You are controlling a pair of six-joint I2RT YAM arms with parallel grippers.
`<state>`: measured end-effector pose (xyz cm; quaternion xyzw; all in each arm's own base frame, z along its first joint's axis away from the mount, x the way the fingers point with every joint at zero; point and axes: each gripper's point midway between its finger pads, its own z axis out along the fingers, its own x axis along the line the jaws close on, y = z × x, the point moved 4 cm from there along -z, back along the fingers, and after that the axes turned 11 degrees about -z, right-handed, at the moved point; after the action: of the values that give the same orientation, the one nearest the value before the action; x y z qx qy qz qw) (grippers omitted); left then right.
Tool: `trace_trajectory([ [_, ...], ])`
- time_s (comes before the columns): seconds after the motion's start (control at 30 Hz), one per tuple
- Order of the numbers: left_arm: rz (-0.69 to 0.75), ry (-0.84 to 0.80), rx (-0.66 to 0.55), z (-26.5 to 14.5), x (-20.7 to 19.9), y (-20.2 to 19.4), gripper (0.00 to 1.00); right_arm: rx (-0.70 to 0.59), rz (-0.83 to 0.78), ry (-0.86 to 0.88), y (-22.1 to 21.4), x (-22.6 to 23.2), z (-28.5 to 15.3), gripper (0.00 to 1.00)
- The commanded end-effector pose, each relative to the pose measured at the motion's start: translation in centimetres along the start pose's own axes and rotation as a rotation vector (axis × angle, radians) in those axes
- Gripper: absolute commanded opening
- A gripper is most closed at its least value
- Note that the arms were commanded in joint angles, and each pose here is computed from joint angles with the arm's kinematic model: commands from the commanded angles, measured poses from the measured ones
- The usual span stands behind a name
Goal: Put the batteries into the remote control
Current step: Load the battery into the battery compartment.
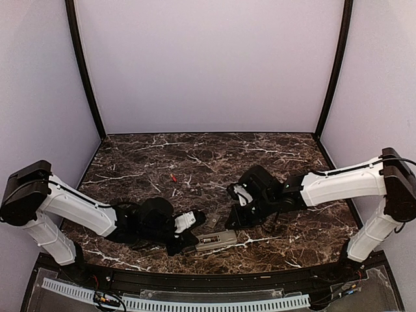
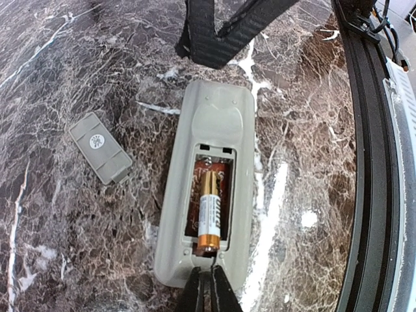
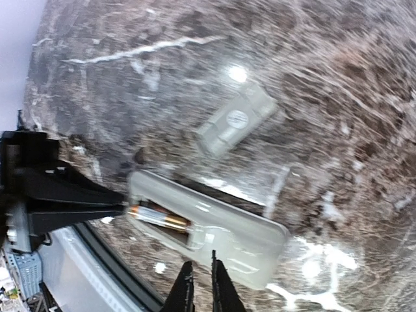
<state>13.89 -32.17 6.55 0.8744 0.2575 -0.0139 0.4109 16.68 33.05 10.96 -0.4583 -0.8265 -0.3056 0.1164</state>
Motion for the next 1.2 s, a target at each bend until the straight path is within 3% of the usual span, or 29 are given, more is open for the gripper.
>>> trace_trajectory([
  [0.0, 0.014, -0.021, -0.017, 0.1, -0.4, 1.1, 0.05, 0.062, 0.056, -0.085, -2.2, -3.0, 0.3, 0.12],
  [0.27, 0.025, -0.023, -0.009, 0.4, -0.4, 1.3, 0.04, 0.088, 0.064, -0.079, -2.7, -3.8, 1.5, 0.22],
  [0.5, 0.026, -0.021, -0.002, 0.6, -0.3, 1.0, 0.04, 0.068, 0.031, -0.06, -2.0, -3.1, 1.2, 0.22],
  [0.67, 0.025, -0.02, -0.002, 0.7, -0.2, 1.0, 0.04, 0.019, -0.088, -0.01, -0.3, 0.2, 0.0, 0.13],
  [0.8, 0.024, -0.018, -0.005, 0.8, -0.2, 0.9, 0.03, 0.054, -0.128, 0.091, -0.5, 2.6, 1.4, 0.08],
  [1.17, 0.022, -0.014, -0.007, 0.9, -0.1, 0.6, 0.03, 0.161, -0.18, 0.152, -1.1, 4.3, 4.3, 0.01],
])
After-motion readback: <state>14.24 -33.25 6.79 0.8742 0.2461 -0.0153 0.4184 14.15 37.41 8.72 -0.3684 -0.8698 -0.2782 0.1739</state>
